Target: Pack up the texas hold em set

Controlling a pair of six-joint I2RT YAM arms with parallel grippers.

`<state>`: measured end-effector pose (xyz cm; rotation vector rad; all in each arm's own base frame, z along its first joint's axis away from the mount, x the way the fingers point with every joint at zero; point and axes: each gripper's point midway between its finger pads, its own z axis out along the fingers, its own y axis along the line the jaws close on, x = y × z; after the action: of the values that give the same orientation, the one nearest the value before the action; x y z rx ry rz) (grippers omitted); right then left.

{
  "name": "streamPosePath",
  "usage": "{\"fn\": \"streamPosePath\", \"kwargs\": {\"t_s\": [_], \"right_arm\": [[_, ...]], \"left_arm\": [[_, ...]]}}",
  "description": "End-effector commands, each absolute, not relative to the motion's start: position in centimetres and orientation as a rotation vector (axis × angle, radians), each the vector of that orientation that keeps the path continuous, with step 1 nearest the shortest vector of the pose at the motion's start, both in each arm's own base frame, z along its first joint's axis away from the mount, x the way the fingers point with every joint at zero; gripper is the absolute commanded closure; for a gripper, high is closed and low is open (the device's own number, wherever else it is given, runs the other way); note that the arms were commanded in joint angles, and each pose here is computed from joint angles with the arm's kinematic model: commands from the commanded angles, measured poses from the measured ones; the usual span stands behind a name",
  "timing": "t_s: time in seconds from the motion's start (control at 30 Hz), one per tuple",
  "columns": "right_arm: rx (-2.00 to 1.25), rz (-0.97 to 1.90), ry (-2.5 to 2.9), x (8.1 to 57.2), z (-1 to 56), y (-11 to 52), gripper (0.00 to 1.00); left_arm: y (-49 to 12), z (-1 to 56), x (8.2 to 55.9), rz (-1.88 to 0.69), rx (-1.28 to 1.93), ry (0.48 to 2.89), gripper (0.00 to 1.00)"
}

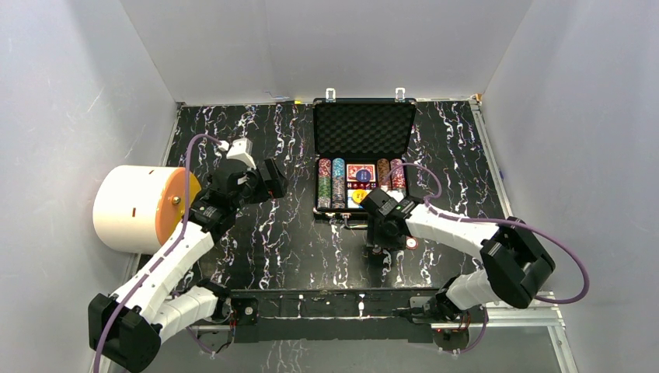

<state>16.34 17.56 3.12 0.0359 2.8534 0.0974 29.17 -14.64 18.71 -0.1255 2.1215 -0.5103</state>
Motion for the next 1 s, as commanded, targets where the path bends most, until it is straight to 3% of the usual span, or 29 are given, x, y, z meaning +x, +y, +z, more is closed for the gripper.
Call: {"fn": "streamPosePath", "kwargs": {"t_s": [0.0, 0.37, 0.63, 0.97], "right_arm": [[0.172, 0.119, 2.798, 17.5, 3.1, 18.3, 0.38], [0.102, 0.133, 2.856, 17.4, 1.9, 19.5, 0.38], [0.045, 0.035, 2.891, 16.8, 0.7, 19.4, 0.48], [-0.022, -0.075, 2.91, 16.8, -0.6, 18.7, 0.42]], "left_arm": [[-15.1, 19.6, 29.2, -0.558, -0.124, 2.092, 0.02], [-15.1, 18.8, 29.2, -0.551, -0.139, 2.116, 0.02], [-15.1, 18.2, 29.2, -0.538, -0.144, 2.135, 0.02], [-15.5, 17.1, 28.6, -0.576, -0.148, 2.169, 0.02]]}}
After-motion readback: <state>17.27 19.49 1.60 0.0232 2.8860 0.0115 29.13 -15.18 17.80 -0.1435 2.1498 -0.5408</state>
